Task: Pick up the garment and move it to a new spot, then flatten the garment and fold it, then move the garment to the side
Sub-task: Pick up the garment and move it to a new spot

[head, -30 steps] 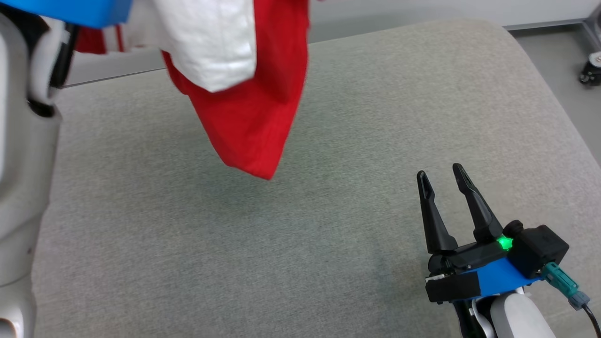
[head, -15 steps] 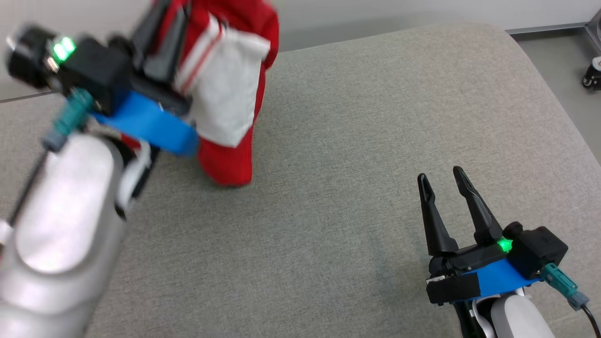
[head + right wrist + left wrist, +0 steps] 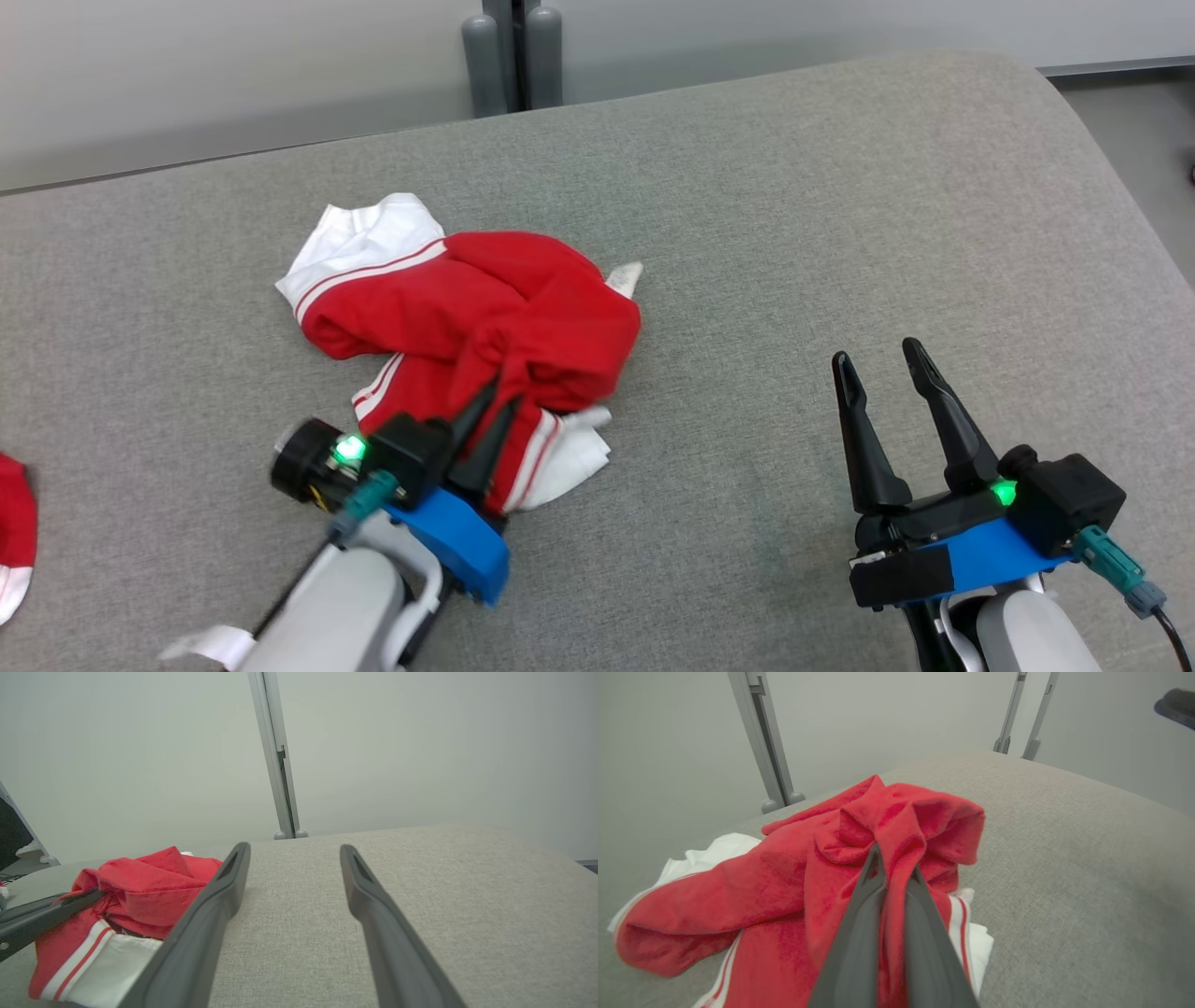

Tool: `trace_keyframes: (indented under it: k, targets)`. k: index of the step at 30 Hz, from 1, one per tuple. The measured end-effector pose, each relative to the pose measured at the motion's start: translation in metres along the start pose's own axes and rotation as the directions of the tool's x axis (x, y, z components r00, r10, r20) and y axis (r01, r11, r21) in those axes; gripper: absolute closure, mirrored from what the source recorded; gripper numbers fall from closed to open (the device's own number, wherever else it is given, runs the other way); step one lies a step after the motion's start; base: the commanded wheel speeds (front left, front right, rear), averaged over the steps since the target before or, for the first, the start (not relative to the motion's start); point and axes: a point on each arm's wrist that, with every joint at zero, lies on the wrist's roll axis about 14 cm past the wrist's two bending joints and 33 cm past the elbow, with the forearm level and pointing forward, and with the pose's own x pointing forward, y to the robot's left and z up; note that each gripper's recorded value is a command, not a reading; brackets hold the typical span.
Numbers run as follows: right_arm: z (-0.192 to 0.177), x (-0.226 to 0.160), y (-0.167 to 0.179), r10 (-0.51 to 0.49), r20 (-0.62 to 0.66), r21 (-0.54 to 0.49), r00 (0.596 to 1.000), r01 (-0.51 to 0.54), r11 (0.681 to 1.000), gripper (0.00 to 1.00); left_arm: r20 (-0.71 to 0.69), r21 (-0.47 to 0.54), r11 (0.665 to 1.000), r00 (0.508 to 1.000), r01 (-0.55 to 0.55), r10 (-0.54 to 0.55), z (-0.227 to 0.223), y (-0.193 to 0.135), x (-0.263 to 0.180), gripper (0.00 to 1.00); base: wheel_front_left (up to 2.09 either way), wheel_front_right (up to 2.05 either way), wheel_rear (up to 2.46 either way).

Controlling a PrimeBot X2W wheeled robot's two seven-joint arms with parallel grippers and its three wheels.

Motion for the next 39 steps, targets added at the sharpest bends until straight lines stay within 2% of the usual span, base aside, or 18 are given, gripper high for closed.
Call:
trace_keyframes:
  k: [3,4,5,10,15,18,22,23,28,36,39]
  targets:
    - [-0.001,0.001,0.002,0.007,-0.002,0.002,1.000,-0.007,1.000,0.00,-0.042,-0.023,1.000,0.999,0.021,-0.022,-0.019,-0.015,-0.006,1.00,0.00,0.00,0.00]
    - [-0.001,0.001,0.004,0.011,-0.003,0.003,1.000,-0.011,1.000,0.00,-0.046,-0.034,0.999,0.999,0.019,-0.021,-0.021,-0.018,-0.006,0.84,0.00,0.00,0.00]
    - [-0.001,0.001,0.004,0.012,-0.002,0.003,1.000,-0.012,1.000,0.00,-0.045,-0.036,0.999,0.999,0.022,-0.023,-0.022,-0.020,-0.007,0.00,0.00,0.00,0.00]
    - [-0.001,0.001,0.009,0.027,-0.003,0.003,1.000,-0.027,1.000,0.00,-0.002,-0.028,0.999,1.000,0.030,-0.030,-0.011,-0.032,-0.008,0.00,0.00,0.00,0.00]
    - [-0.001,0.002,0.018,0.051,0.000,0.010,0.999,-0.051,0.999,0.00,0.115,-0.008,1.000,0.993,0.023,-0.022,0.026,-0.036,-0.009,0.00,0.00,0.00,0.00]
    - [-0.002,0.003,0.023,0.066,-0.002,0.012,0.998,-0.066,0.998,0.00,0.176,0.001,1.000,0.984,-0.022,0.022,0.046,-0.026,-0.016,0.00,0.00,0.00,0.00]
    - [-0.004,0.005,0.033,0.096,-0.004,0.015,0.995,-0.096,0.995,0.00,0.257,-0.014,0.986,0.952,-0.167,0.165,0.073,0.011,-0.036,0.00,0.00,0.00,0.00]
    - [-0.004,0.007,0.038,0.111,-0.003,0.015,0.994,-0.111,0.994,0.00,0.292,-0.021,0.967,0.924,-0.254,0.249,0.083,0.032,-0.053,0.00,0.00,0.00,0.00]
    - [-0.004,0.012,0.048,0.141,0.002,0.014,0.990,-0.141,0.990,0.00,0.325,-0.041,0.895,0.841,-0.444,0.432,0.090,0.075,-0.101,0.00,0.00,0.00,0.00]
    - [-0.003,0.016,0.059,0.170,0.006,0.003,0.985,-0.170,0.985,0.00,0.314,-0.073,0.756,0.705,-0.651,0.636,0.079,0.116,-0.174,0.00,0.00,0.00,0.00]
    - [-0.002,0.016,0.061,0.178,0.008,0.000,0.984,-0.178,0.984,0.00,0.305,-0.074,0.717,0.669,-0.693,0.678,0.074,0.122,-0.192,0.00,0.00,0.00,0.00]
